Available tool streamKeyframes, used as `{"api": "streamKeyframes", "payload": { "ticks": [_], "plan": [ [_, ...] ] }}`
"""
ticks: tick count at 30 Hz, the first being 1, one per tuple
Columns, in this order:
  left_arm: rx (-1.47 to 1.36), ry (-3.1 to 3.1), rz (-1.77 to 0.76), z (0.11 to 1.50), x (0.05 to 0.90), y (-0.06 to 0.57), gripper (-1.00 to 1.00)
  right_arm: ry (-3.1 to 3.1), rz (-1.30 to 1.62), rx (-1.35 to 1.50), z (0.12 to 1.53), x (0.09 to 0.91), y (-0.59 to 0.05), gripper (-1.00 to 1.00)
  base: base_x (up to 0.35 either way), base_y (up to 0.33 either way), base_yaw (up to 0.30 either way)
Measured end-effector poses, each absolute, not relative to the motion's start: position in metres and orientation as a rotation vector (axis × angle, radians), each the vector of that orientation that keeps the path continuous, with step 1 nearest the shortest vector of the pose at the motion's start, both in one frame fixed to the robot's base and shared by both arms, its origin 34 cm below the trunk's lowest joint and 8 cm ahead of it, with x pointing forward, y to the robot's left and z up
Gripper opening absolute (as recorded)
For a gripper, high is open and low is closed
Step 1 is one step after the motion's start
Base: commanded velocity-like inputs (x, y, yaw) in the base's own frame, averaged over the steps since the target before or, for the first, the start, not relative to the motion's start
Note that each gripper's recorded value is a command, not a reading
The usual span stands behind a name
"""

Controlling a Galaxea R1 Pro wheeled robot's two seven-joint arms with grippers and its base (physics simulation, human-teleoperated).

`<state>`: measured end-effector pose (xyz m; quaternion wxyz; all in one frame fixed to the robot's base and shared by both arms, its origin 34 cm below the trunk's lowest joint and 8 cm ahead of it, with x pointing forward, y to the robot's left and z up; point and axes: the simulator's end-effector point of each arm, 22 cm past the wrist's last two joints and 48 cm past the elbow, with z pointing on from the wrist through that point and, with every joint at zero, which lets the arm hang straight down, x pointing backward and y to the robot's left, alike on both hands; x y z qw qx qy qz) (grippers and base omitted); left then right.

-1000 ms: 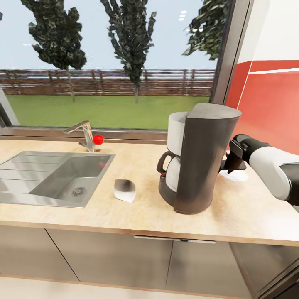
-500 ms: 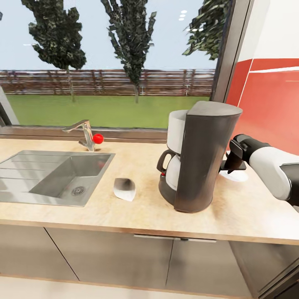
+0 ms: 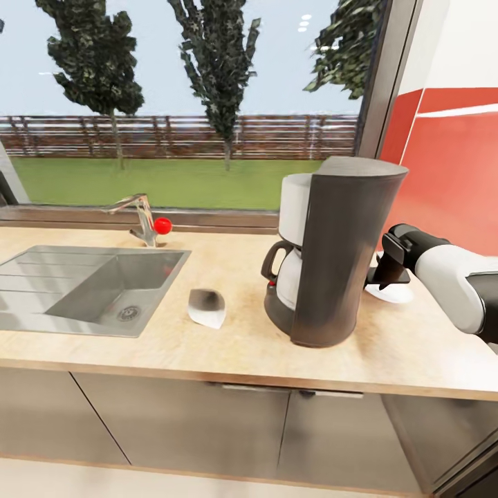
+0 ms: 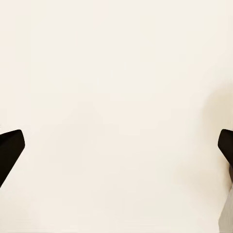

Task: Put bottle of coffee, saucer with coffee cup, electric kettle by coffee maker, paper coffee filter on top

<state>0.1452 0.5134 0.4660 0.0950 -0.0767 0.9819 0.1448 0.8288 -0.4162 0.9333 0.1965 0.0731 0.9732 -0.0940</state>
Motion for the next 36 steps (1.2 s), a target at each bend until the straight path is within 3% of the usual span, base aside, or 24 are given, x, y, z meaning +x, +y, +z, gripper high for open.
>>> {"api": "streamKeyframes", "payload": {
  "ticks": [8,9,36],
  "plan": [
    [-0.227,2.911,0.429,0.452,0.144,0.513,1.00,2.726,-0.264,0.204,0.919,0.828,-0.416,-1.00,0.000,0.000,0.000],
    [-0.227,2.911,0.429,0.450,0.144,0.513,1.00,2.725,-0.264,0.204,0.917,0.827,-0.416,1.00,0.000,0.000,0.000],
    [-0.228,2.914,0.429,0.462,0.144,0.513,1.00,2.729,-0.266,0.204,0.929,0.828,-0.417,1.00,0.000,0.000,0.000]
  ]
}}
